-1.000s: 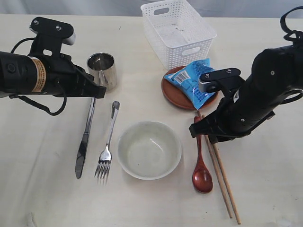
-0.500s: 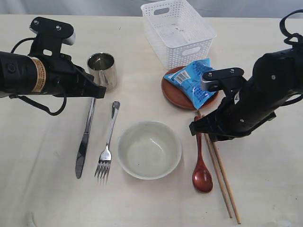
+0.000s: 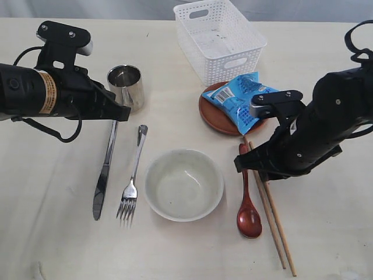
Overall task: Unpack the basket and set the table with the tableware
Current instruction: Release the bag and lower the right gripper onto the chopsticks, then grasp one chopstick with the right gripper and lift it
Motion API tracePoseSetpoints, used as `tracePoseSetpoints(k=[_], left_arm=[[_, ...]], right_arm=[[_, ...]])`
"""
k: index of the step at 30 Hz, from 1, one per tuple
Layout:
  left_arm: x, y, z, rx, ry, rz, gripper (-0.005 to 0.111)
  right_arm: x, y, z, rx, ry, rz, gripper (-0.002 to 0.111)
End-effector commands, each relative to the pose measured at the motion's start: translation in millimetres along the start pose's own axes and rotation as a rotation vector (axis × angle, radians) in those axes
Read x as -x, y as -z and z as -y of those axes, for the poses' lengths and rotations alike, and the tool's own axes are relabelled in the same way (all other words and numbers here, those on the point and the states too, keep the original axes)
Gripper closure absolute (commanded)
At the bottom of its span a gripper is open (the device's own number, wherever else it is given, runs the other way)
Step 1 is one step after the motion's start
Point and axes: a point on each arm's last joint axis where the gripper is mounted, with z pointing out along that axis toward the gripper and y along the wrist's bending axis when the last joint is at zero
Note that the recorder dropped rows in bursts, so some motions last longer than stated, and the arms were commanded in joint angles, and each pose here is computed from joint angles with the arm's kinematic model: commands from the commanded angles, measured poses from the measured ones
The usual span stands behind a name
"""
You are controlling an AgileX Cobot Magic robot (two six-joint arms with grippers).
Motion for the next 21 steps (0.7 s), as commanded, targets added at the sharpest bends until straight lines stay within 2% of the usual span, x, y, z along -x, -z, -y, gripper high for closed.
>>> tracePoseSetpoints(k=[1,21], left_arm=[[2.2,1.3,-0.3,-0.002,0.011,0.011,0.107],[2.2,1.3,-0.3,-0.002,0.011,0.011,0.107]], right_arm=[[-12.8,-5.5,3.6,-0.007,-0.012,-0.039,0.082],[-21.8,-8.0,4.2,-0.005,-0.071,-0.087,0.082]])
